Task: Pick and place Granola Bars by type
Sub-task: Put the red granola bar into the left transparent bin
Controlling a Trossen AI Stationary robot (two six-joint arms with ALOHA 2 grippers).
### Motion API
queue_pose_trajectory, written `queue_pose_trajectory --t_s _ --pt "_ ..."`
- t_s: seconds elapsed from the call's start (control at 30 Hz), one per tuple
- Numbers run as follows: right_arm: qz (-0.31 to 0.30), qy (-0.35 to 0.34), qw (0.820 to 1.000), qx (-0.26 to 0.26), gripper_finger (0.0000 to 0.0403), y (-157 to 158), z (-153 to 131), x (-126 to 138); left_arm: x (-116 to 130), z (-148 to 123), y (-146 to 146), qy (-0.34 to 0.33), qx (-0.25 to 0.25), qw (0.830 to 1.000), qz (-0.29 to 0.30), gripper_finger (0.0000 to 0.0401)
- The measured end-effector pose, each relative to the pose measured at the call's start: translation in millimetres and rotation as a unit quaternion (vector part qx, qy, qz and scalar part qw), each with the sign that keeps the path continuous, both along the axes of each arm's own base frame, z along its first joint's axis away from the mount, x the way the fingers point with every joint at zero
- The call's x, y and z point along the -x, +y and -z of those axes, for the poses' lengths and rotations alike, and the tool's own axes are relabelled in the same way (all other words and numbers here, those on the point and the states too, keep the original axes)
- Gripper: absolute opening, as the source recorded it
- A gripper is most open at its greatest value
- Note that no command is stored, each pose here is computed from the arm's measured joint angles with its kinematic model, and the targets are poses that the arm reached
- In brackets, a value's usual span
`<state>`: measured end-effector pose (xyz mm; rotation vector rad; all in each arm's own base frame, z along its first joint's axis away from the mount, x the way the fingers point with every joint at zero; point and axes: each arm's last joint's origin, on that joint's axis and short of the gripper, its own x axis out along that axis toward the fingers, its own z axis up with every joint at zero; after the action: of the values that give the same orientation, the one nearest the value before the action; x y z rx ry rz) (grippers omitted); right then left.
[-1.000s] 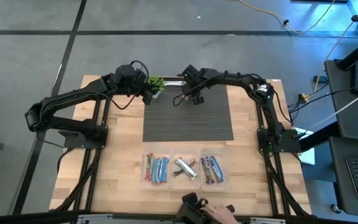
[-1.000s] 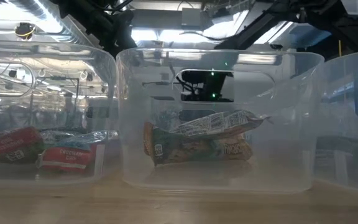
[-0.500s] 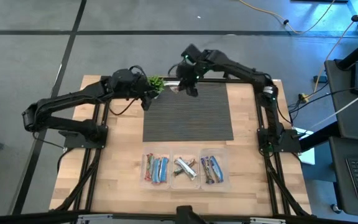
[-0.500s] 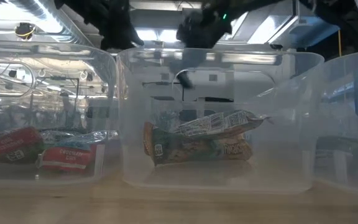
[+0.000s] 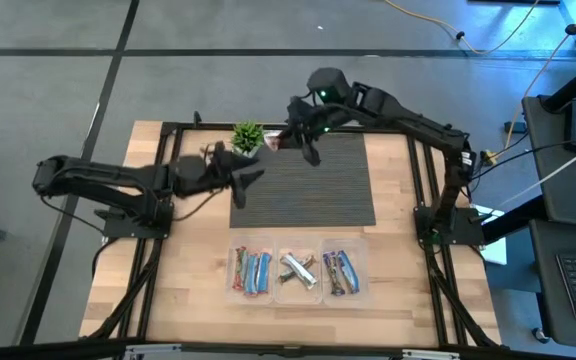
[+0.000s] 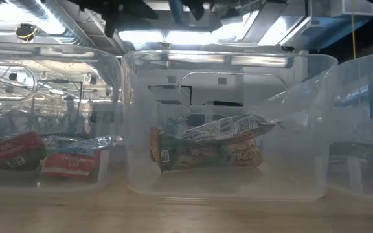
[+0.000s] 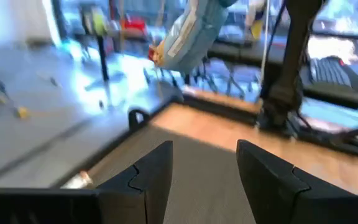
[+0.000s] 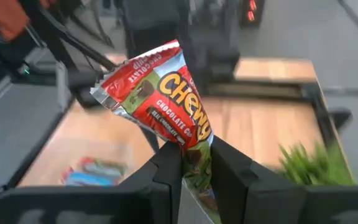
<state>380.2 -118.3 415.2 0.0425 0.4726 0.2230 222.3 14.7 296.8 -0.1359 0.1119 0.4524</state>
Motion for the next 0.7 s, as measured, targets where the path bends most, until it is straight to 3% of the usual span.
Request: queue_pose_trajectory --t_s 0.2,0.4,0.7 --pt "-0.037 -0.060 0.997 -0.001 0.0075 34 -6 -21 4 13 -39 -0.031 -0.100 0.994 -0.013 0.0171" --pt "-0.064 -0.109 0.992 0.009 0.0075 58 -11 -34 8 11 -51 -0.041 -0.093 0.994 -0.046 0.0171" --pt "0.036 -0.086 0.995 0.032 0.0075 70 -9 -37 8 11 -50 0.009 -0.181 0.982 -0.052 0.0174"
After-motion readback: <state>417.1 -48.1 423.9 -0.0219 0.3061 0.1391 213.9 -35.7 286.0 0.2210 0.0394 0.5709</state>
